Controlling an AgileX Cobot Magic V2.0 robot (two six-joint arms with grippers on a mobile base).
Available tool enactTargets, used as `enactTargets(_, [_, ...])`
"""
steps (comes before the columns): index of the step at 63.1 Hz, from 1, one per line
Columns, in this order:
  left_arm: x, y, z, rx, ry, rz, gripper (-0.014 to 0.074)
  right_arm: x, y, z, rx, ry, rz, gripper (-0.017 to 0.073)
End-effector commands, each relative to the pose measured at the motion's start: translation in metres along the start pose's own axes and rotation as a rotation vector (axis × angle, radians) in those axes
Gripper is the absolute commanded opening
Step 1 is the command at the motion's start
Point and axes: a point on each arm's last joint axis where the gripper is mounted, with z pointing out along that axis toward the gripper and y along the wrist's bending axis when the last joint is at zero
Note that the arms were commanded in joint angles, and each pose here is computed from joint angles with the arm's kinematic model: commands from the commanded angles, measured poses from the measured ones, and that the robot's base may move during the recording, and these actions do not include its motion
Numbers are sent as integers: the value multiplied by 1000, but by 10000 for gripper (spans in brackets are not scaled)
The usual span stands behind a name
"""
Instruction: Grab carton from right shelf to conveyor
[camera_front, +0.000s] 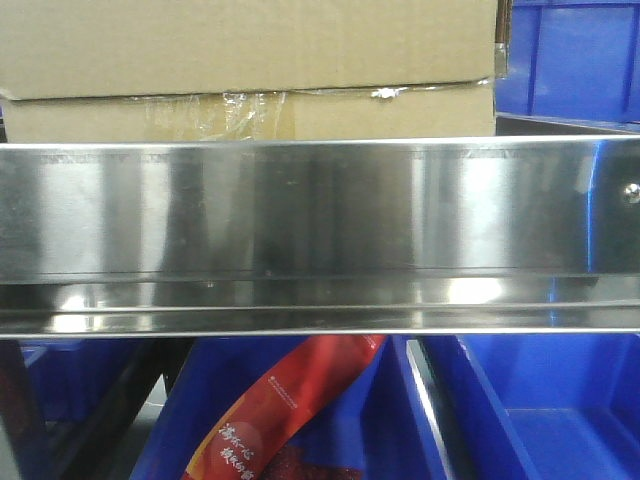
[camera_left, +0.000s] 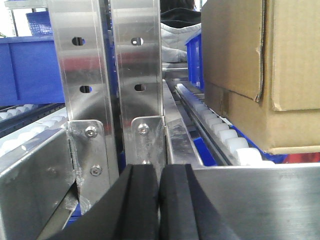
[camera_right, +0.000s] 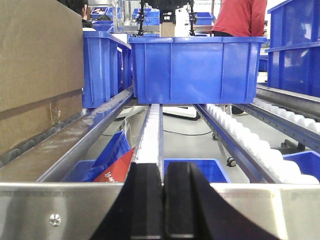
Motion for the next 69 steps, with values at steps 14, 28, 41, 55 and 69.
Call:
enactTargets(14, [-3, 0, 0, 8, -23, 4, 4, -3, 0, 0, -2, -25, -6, -69])
enactTargets(28, [-3, 0, 0, 8, -25, 4, 4, -3, 0, 0, -2, -25, -6, -69])
enactTargets(41, [-5, -1, -1, 11, -40, -4, 4, -3, 0, 0, -2, -25, -6, -69])
enactTargets(55, [-7, -1, -1, 16, -65, -4, 4, -4, 0, 0, -1, -36, -6, -69])
enactTargets(69, [-12, -2, -1, 25, -117, -9, 4, -14, 0, -1, 1, -152, 4, -69])
